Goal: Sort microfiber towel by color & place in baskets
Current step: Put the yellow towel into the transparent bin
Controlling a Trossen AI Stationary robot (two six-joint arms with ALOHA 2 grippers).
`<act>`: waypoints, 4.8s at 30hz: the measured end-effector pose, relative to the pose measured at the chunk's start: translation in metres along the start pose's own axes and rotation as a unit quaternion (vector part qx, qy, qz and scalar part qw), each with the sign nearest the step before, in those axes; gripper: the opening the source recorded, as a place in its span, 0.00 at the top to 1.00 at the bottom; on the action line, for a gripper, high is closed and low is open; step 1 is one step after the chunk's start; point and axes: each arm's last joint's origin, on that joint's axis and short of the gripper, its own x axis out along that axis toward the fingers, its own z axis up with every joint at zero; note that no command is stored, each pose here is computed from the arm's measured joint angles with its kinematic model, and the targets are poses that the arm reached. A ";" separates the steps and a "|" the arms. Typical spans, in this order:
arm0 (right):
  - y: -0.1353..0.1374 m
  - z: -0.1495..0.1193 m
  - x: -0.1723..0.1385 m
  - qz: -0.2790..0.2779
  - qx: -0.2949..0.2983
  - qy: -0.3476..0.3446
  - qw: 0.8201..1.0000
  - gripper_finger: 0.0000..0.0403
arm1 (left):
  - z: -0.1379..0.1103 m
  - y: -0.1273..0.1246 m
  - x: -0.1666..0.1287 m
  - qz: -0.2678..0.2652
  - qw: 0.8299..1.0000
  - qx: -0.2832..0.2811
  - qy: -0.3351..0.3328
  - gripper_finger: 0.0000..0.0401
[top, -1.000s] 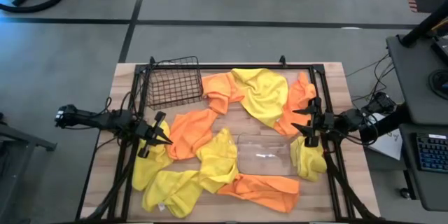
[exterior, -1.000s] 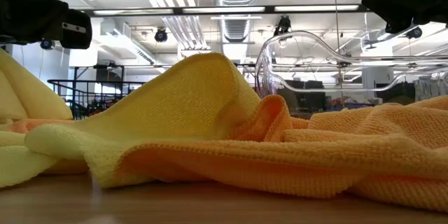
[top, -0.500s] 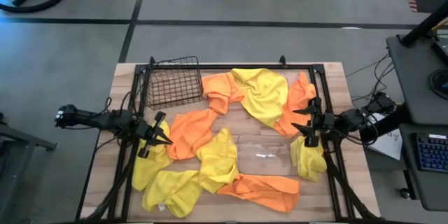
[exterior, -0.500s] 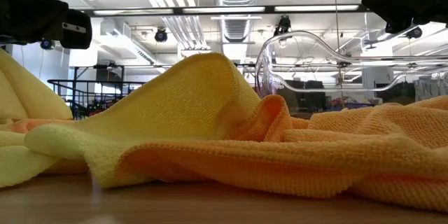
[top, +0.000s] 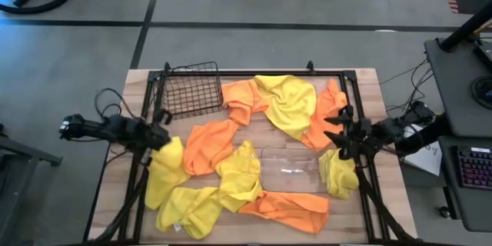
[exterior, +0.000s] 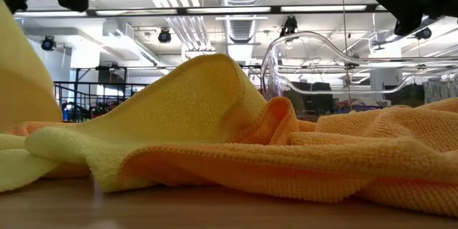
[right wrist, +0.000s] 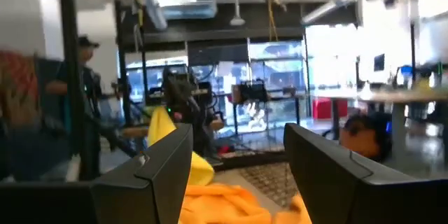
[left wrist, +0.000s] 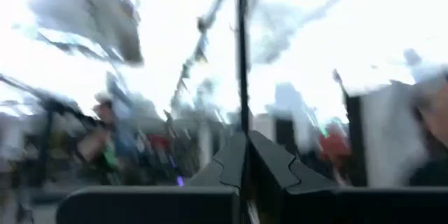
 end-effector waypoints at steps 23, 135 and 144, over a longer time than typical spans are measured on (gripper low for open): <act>0.015 0.052 0.050 -0.197 0.090 0.165 0.962 0.46 | 0.011 0.011 0.013 0.371 0.777 -0.249 0.444 1.00; 0.135 -0.118 0.398 0.064 -0.059 0.123 0.989 0.46 | -0.036 0.022 0.080 0.157 0.968 -0.194 0.015 0.98; 0.126 -0.119 0.400 0.130 -0.099 0.134 0.977 0.46 | -0.037 0.019 0.075 0.114 0.944 -0.309 0.019 0.98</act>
